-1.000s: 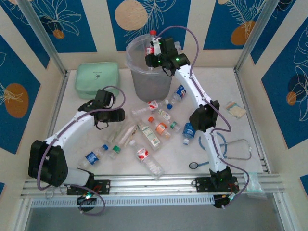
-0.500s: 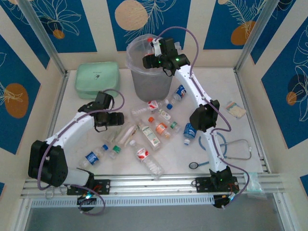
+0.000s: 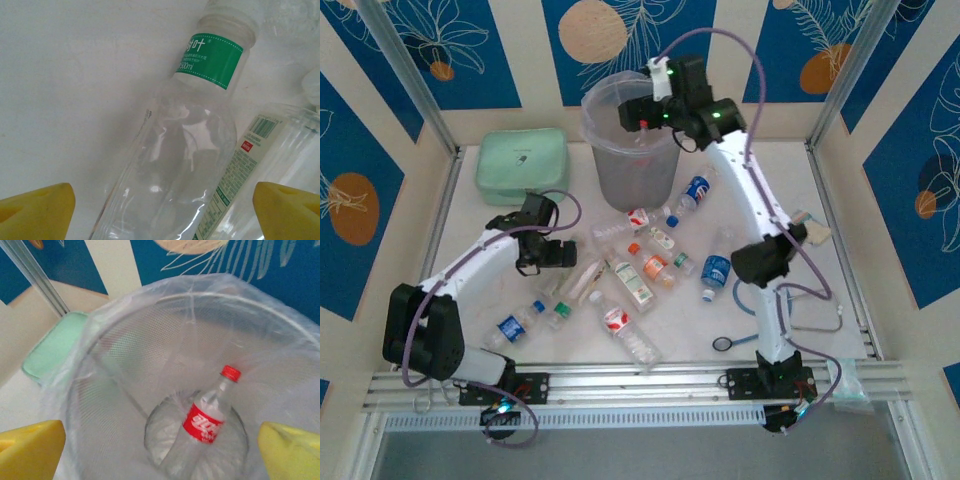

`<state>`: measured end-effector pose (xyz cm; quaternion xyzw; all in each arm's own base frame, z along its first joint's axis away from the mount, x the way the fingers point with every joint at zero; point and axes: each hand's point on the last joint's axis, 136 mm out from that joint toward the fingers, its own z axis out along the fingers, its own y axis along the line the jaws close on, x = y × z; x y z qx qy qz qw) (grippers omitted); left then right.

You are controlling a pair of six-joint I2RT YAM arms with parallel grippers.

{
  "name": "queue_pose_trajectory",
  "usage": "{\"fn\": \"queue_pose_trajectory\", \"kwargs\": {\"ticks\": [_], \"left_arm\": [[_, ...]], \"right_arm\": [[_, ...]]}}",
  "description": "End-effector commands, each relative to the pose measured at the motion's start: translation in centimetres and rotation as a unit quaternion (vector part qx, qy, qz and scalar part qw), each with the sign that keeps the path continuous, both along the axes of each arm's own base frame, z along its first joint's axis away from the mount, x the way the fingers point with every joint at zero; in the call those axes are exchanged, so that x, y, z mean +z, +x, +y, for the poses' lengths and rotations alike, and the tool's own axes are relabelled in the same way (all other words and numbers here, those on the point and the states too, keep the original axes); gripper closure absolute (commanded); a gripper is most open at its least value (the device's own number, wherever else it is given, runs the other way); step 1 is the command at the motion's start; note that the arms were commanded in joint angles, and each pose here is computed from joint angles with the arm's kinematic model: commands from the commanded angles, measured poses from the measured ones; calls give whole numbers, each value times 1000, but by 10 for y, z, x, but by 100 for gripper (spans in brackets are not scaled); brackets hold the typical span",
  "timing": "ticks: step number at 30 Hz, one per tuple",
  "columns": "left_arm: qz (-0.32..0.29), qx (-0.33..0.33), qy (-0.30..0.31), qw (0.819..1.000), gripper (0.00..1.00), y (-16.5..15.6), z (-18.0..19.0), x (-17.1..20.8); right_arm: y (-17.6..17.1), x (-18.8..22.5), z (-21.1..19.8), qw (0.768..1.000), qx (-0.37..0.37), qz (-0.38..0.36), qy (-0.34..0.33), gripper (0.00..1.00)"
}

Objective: Put the plastic bottles in the bin

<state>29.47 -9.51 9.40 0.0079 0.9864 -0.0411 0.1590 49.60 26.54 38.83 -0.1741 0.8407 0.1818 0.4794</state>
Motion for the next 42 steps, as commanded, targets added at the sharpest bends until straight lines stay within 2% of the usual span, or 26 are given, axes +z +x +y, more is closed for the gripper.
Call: {"fn": "queue_pose_trajectory", "kwargs": {"ticks": [1,4,7,12,14,18,20,23,28,32,35,39,42], "left_arm": [[10,-17,-4,1000,8,-2,-2,-4],[14,-17,-13,1000,11,-3,-5,-10],[20,-19,-17,999,15,-4,-7,-17],[40,-21,-8,999,18,-4,-6,-30],[48,-21,-3,999,23,-3,-5,-34],[53,-25,4,998,31,0,-6,-38],[51,-24,8,998,40,3,-5,-35],[40,-25,15,999,49,8,-3,-28],[15,-24,18,999,58,16,-2,-14],[-46,-4,-3,999,59,25,-3,23],[-113,1,7,994,61,33,5,68],[-211,20,48,976,69,44,25,145],[-283,12,24,959,70,47,21,206]], "right_arm": [[-38,22,-47,998,-49,26,23,1],[-65,17,-74,996,-63,45,55,1],[-88,4,-106,986,-82,84,120,1],[-116,-33,-153,957,-125,155,212,1],[-127,-50,-163,946,-131,180,237,1],[-147,-97,-169,933,-143,231,237,1],[-159,-128,-168,926,-148,263,225,1],[-171,-166,-170,915,-167,290,225,1],[-180,-202,-163,900,-165,321,245,6],[-192,-219,-164,898,-176,343,213,10],[-200,-235,-181,898,-214,340,182,11],[-205,-238,-193,899,-234,327,173,11],[-205,-239,-198,900,-244,318,171,12]]}}
